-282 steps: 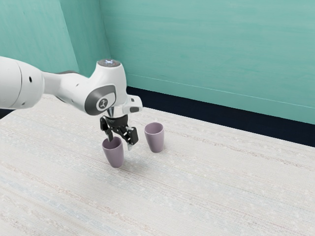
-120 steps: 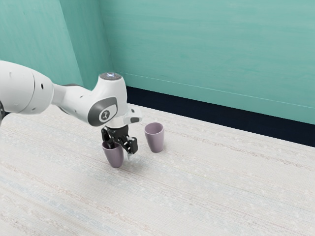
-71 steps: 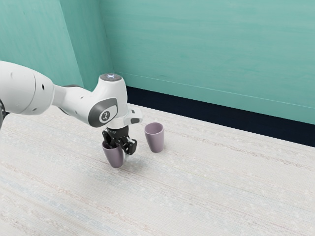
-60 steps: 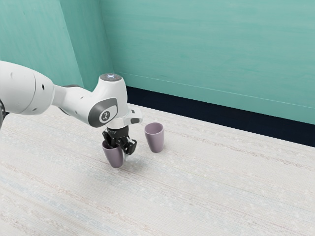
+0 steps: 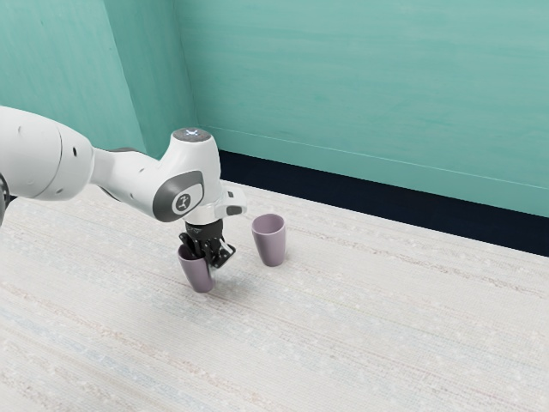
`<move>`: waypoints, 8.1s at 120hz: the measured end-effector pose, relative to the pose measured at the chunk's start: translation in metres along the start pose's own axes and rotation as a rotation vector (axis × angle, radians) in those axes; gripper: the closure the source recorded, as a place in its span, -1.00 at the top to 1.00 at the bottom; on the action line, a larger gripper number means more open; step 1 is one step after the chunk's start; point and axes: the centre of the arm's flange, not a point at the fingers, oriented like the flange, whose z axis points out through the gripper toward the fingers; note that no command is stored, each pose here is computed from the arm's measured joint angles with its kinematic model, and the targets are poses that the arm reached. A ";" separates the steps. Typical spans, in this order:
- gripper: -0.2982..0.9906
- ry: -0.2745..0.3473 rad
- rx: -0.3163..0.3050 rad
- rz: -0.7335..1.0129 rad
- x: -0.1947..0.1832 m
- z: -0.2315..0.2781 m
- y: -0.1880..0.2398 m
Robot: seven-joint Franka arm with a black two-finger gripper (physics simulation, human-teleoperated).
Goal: Place the left cup onto the right cup
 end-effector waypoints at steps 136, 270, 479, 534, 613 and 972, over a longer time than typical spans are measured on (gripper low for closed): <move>-0.68 0.015 0.058 -0.005 -0.008 -0.056 -0.010; -0.68 0.105 0.061 0.055 0.024 -0.181 0.040; -0.68 0.054 0.001 0.119 0.085 -0.182 0.077; -0.68 0.053 0.000 0.131 0.096 -0.175 0.080; -0.68 0.035 0.000 0.138 0.105 -0.160 0.080; -0.68 0.021 0.003 0.172 0.125 -0.122 0.086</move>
